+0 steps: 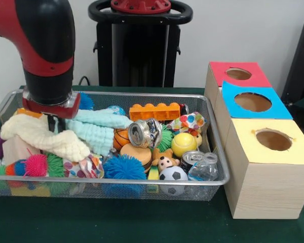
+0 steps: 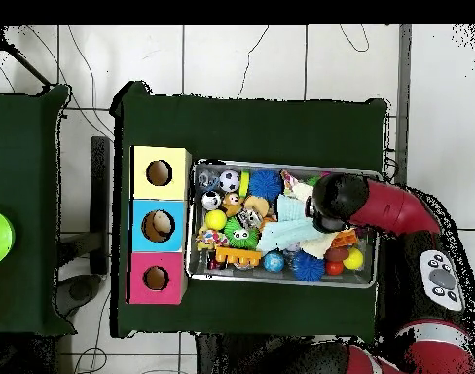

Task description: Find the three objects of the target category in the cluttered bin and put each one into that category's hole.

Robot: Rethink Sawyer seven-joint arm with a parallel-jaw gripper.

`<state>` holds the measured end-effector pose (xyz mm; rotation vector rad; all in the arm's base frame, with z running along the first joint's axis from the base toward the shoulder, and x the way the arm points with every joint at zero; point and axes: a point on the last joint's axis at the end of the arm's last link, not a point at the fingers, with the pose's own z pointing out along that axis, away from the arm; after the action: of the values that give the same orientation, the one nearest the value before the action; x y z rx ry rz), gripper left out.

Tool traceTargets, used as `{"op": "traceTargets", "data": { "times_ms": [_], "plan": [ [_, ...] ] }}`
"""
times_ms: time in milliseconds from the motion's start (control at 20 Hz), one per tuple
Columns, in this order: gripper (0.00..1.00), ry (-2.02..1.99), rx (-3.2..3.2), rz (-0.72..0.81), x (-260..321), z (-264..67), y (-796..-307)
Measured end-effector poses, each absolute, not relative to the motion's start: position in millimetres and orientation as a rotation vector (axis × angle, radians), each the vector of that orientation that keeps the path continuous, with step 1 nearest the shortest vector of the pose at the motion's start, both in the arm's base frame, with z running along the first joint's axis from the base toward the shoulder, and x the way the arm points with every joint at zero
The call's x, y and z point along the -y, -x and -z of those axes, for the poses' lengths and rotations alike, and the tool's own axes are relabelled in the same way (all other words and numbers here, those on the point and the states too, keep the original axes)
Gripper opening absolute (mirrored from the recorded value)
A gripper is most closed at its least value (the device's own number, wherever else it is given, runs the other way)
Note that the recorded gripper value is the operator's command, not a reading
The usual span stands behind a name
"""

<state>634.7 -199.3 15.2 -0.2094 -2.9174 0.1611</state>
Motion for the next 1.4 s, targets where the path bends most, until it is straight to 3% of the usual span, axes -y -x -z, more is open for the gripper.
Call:
{"op": "traceTargets", "data": {
  "times_ms": [400,450,1050,1400],
  "plan": [
    [0.0,0.18,2.91,-0.115,184.2,-9.1,-649.8],
    [1.0,0.176,2.912,-0.108,181.7,-9.1,-654.2],
    [1.0,0.151,2.934,-0.079,166.9,-21.4,-670.1],
    [1.0,0.094,3.01,-0.128,144.8,-68.8,-696.9]
  ]
}}
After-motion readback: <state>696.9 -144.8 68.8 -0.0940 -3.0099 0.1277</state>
